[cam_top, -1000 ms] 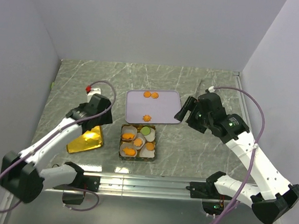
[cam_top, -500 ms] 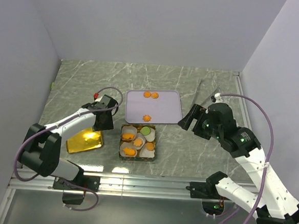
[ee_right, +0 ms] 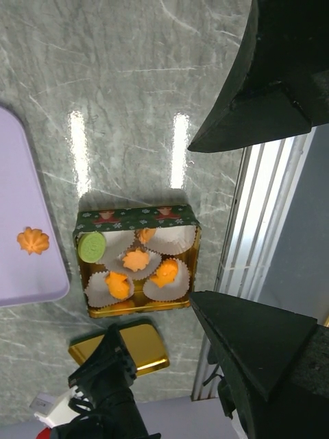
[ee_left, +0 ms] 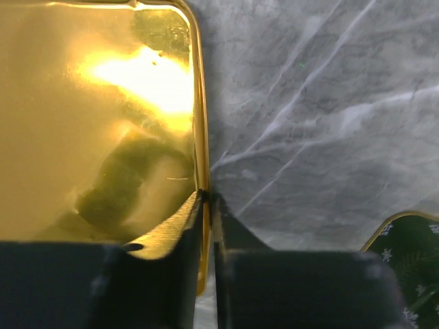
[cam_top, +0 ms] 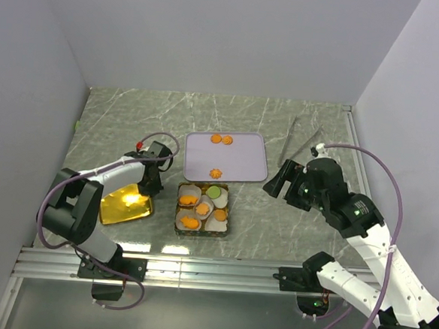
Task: Pack the cookies
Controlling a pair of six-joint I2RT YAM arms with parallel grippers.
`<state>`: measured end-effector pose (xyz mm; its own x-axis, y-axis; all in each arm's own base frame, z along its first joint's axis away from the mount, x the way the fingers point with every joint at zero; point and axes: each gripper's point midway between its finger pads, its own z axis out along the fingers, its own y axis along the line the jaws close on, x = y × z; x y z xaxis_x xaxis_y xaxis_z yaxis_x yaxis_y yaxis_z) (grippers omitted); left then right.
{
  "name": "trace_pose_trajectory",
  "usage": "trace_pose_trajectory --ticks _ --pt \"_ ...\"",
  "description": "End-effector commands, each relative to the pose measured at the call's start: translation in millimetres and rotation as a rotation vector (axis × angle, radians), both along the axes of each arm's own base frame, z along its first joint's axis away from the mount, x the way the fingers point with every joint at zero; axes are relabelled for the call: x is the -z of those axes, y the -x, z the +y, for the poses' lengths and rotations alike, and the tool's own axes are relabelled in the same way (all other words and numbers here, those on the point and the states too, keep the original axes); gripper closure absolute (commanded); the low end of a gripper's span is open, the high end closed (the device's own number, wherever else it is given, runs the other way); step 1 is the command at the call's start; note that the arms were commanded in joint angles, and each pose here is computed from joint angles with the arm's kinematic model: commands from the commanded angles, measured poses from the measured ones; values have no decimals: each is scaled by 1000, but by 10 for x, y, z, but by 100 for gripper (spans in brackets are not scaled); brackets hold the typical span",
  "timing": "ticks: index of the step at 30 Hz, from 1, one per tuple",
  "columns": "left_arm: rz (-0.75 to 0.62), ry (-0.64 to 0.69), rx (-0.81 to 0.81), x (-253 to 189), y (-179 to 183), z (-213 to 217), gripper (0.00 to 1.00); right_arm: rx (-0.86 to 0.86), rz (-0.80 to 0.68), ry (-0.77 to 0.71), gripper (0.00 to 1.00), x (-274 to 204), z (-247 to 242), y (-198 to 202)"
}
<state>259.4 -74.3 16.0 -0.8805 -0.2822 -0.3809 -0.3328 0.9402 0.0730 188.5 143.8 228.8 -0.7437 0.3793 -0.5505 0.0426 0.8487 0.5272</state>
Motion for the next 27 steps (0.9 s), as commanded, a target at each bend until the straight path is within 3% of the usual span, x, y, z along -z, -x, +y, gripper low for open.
trace_pose_trajectory --ticks 1,2,6,9,14,20,25,27 --pt "0 20 -12 23 -55 -46 90 -6 -33 15 12 -27 -37 8" --pt "7 17 -12 39 -54 -46 100 -8 -32 16 12 -14 -36 12" --pt "-9 4 -8 -136 -119 -37 100 -20 -37 4 12 -10 10 -18" --pt "-109 -1 6 -604 -387 -64 100 -27 -68 -1 12 -201 50 -94" --pt "-324 63 27 -1699 -845 -198 100 -83 -111 -28 11 -589 232 -275" --pt "-607 254 87 -2948 -1190 -487 100 -128 -161 -121 11 -1089 443 -639" --pt "-794 401 190 -3794 -1200 -698 100 -219 -174 -368 11 -1459 569 -1014" --pt "-896 528 282 -4174 -1082 -863 100 -311 -190 -506 11 -1611 656 -1079"
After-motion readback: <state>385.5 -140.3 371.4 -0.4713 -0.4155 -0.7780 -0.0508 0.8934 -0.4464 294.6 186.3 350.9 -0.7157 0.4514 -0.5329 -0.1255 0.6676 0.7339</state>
